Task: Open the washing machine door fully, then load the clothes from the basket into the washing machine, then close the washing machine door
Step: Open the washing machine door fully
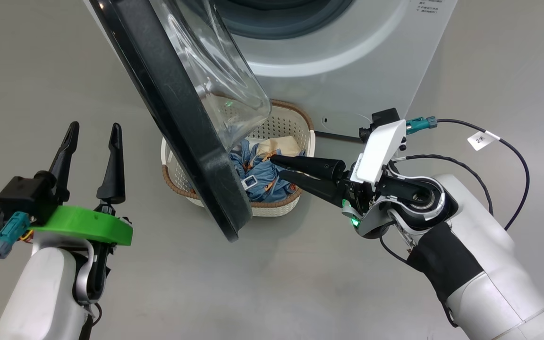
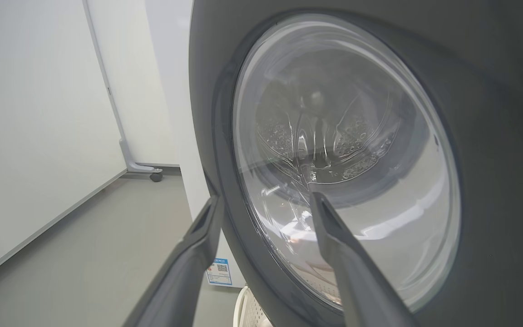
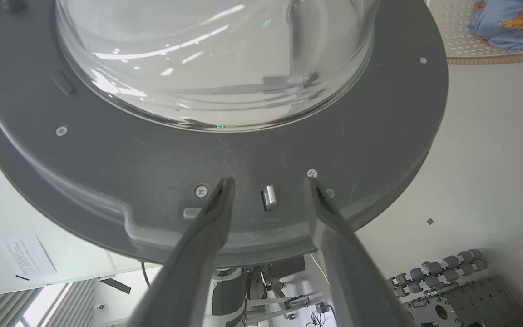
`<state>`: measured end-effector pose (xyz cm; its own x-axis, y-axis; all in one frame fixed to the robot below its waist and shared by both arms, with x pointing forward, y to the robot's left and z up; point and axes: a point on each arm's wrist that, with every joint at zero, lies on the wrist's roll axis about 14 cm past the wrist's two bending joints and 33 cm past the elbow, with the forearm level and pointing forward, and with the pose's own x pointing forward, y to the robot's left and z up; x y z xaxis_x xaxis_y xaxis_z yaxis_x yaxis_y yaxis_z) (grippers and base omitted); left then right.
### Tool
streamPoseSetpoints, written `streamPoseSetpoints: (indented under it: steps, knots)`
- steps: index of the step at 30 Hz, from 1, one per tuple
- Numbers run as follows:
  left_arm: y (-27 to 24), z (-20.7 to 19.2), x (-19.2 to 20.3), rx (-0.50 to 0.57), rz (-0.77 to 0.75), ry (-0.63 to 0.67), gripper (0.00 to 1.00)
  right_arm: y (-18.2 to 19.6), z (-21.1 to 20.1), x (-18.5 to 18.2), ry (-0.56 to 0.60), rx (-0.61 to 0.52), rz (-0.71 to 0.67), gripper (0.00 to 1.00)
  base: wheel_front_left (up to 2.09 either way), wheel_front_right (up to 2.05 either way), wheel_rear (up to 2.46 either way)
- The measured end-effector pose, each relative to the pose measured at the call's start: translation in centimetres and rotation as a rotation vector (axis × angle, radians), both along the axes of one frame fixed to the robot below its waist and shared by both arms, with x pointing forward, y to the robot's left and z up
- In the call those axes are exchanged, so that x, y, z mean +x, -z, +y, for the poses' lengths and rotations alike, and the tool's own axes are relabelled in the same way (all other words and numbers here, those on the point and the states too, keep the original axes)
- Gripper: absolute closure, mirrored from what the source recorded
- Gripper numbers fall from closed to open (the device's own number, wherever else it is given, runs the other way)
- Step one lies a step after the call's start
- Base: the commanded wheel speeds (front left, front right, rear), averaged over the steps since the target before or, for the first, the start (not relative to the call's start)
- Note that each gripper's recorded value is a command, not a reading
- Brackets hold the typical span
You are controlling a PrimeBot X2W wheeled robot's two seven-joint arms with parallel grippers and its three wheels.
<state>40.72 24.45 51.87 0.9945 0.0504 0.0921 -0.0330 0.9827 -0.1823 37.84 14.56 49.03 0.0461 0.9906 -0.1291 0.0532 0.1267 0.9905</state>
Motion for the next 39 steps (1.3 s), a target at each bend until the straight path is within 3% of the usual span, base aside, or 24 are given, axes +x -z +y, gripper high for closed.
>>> streamPoseSetpoints:
  steps: [7,20,30,39]
  knots:
    - [0.0,-0.4,-0.7,-0.013,-0.005,0.008,0.0,-0.7,-1.7,0.6,0.102,-0.008,-0.055,0.0,0.0,0.0,0.0]
    - [-0.8,-1.6,-0.7,-0.023,-0.033,0.038,0.0,-1.2,-9.3,6.6,0.479,-0.163,-0.345,0.0,0.0,0.0,0.0]
    - [-1.2,-2.0,-0.8,-0.022,-0.047,0.05,0.0,-1.6,-15.0,9.9,0.677,-0.38,-0.723,0.0,0.0,0.0,0.0]
    - [-1.5,-1.8,-0.9,-0.023,-0.058,0.044,0.0,-3.9,-18.2,11.2,0.827,-0.495,-1.046,0.0,0.0,0.0,0.0]
